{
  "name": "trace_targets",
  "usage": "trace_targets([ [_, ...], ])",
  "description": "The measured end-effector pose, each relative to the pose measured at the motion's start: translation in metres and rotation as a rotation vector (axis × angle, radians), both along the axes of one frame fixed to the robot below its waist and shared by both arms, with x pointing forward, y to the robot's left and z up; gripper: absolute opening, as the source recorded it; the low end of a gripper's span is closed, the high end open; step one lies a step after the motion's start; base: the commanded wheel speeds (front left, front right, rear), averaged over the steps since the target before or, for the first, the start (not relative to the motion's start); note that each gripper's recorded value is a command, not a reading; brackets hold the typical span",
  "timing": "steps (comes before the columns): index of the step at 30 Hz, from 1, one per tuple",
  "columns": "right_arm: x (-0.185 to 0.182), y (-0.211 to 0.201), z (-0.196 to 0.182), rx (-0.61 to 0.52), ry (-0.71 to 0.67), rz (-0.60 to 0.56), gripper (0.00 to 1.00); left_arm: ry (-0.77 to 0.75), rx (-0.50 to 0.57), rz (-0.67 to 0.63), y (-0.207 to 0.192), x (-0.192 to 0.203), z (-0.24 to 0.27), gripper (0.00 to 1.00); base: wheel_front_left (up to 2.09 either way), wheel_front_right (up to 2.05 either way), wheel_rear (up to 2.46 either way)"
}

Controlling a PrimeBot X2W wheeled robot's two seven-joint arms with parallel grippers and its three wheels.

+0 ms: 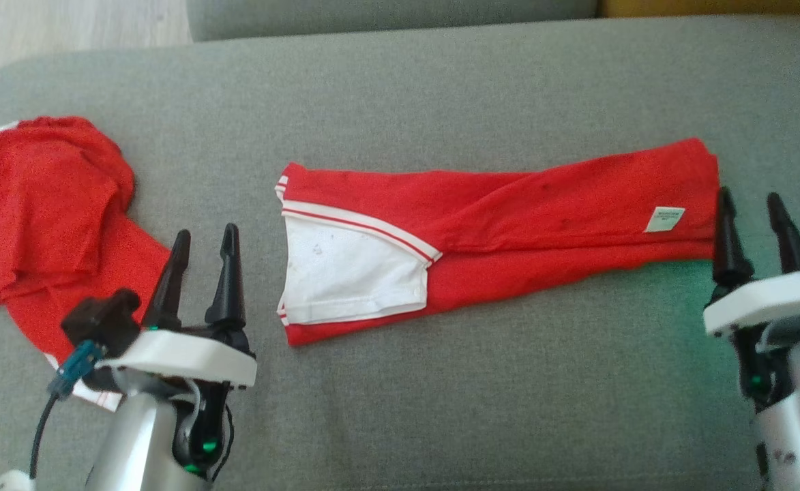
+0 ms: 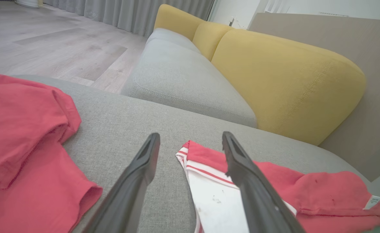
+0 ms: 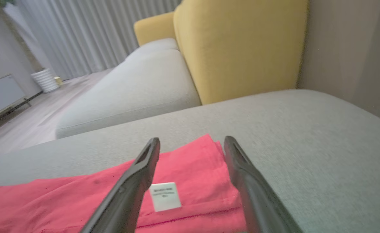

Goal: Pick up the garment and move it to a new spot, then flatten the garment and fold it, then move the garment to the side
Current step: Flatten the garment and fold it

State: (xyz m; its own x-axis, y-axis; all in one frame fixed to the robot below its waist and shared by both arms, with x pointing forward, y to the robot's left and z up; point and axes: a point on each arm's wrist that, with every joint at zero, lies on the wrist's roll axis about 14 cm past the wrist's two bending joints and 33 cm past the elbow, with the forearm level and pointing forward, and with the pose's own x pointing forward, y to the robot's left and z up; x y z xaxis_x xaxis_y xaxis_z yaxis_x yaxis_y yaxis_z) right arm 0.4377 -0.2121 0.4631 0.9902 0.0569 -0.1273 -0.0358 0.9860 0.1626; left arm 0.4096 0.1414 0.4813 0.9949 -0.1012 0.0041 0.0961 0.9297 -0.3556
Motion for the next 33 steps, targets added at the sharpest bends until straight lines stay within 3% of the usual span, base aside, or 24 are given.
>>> trace_targets([
  [8,0.023,-0.025,-0.056,0.111,0.277,-0.135,1.00,0.035,0.012,-0.020,-0.003,0.017,-0.017,1.00,0.00,0.00,0.00],
  [17,0.032,-0.028,-0.097,0.105,0.479,-0.151,1.00,0.057,0.012,-0.006,0.004,0.030,-0.029,1.00,0.00,0.00,0.00],
  [22,0.037,-0.023,-0.104,0.101,0.522,-0.138,1.00,0.057,0.012,-0.001,0.005,0.037,-0.030,1.00,0.00,0.00,0.00],
  [23,0.038,-0.022,-0.104,0.102,0.525,-0.135,0.84,0.056,0.012,-0.002,0.005,0.039,-0.030,1.00,0.00,0.00,0.00],
  [24,0.039,-0.021,-0.104,0.103,0.527,-0.133,0.18,0.055,0.012,-0.002,0.005,0.040,-0.030,1.00,0.00,0.00,0.00],
  [25,0.039,-0.021,-0.103,0.101,0.527,-0.130,0.00,0.054,0.012,-0.003,0.005,0.041,-0.030,1.00,0.00,0.00,0.00],
  [33,0.036,-0.039,-0.090,0.073,0.476,-0.172,0.00,0.044,0.006,-0.003,0.003,0.043,-0.026,1.00,0.00,0.00,0.00],
])
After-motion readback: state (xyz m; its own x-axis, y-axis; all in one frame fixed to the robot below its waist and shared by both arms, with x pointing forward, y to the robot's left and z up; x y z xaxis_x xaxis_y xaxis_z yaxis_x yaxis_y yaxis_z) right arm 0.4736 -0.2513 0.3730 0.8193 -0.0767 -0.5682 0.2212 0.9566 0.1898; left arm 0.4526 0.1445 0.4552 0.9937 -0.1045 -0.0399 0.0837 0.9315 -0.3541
